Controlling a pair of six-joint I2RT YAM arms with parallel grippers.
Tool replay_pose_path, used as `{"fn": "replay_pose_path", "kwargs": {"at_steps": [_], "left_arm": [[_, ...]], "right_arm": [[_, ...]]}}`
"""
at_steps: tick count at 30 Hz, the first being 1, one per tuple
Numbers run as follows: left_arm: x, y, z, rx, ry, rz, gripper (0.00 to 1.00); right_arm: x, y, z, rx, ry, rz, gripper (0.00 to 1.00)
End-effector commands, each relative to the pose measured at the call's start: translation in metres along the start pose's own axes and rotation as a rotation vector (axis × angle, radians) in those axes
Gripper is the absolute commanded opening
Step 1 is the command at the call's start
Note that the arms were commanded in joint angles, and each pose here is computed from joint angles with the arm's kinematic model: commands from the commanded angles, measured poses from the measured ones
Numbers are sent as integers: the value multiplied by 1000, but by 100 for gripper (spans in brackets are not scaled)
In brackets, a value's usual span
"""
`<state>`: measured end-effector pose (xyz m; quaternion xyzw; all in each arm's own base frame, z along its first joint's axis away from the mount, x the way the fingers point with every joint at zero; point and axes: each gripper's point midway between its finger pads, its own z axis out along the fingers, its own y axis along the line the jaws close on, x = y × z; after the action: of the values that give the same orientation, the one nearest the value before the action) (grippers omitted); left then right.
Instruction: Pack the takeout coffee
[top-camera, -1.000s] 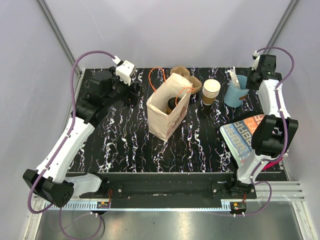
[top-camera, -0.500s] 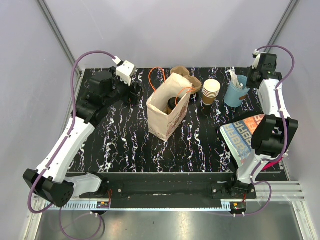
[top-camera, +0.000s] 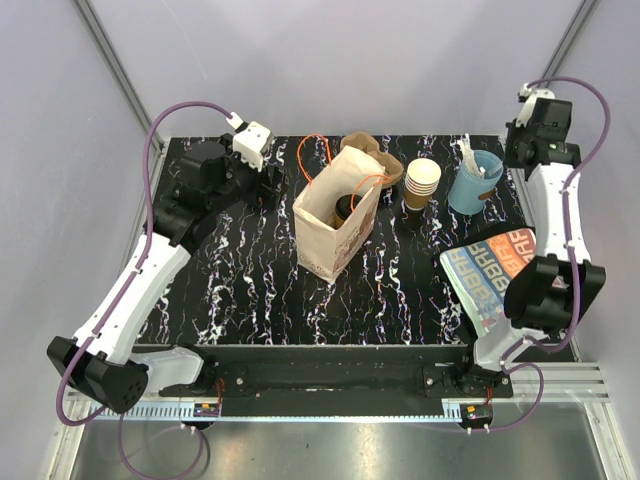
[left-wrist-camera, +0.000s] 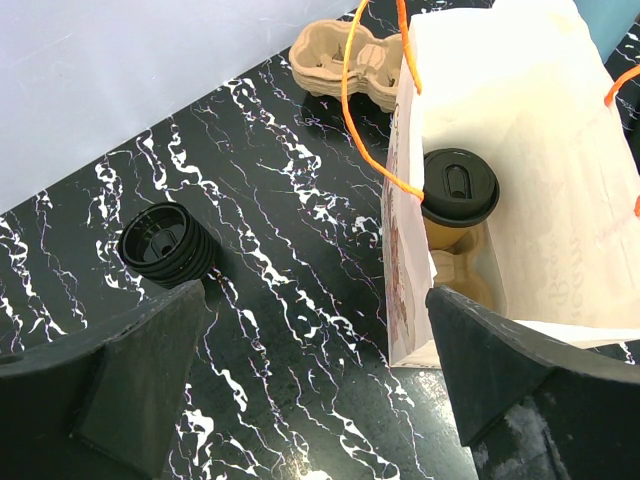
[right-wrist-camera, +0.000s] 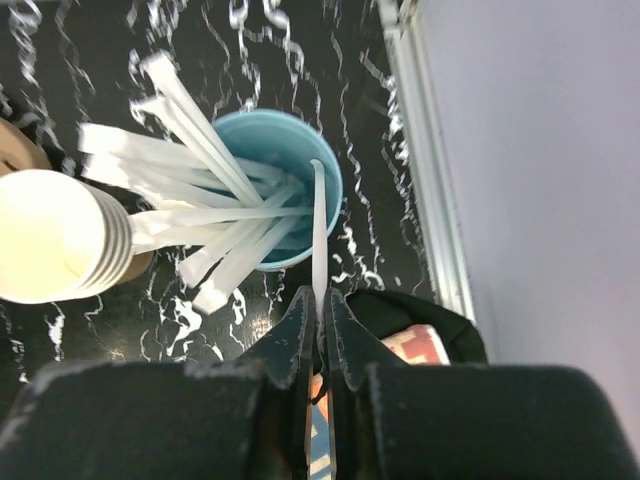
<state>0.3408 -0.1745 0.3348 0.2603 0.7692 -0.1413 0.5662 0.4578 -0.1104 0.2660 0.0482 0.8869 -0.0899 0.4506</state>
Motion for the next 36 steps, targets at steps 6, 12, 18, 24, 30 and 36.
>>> {"fn": "replay_pose_path", "kwargs": {"at_steps": [6,12,18,24,30,36], "left_arm": [[-16,3,-2,-9,-61,5,99],[-16,6,-1,-18,-61,-1,99],[-10,10,1,-29,-52,-9,99],[-4,18,2,-42,-47,-28,99],[0,25,4,-58,-39,-46,99],[2,31,5,-74,-33,-58,99]], "right_arm": [[-61,-1,-114,-26,-235,-31,7],[-77,20,-173,-99,-334,-66,8],[-87,68,-233,-230,-434,-116,8],[-89,117,-271,-421,-453,-141,8],[-86,163,-281,-531,-435,-203,8],[-82,219,-293,-635,-418,-305,7]]}}
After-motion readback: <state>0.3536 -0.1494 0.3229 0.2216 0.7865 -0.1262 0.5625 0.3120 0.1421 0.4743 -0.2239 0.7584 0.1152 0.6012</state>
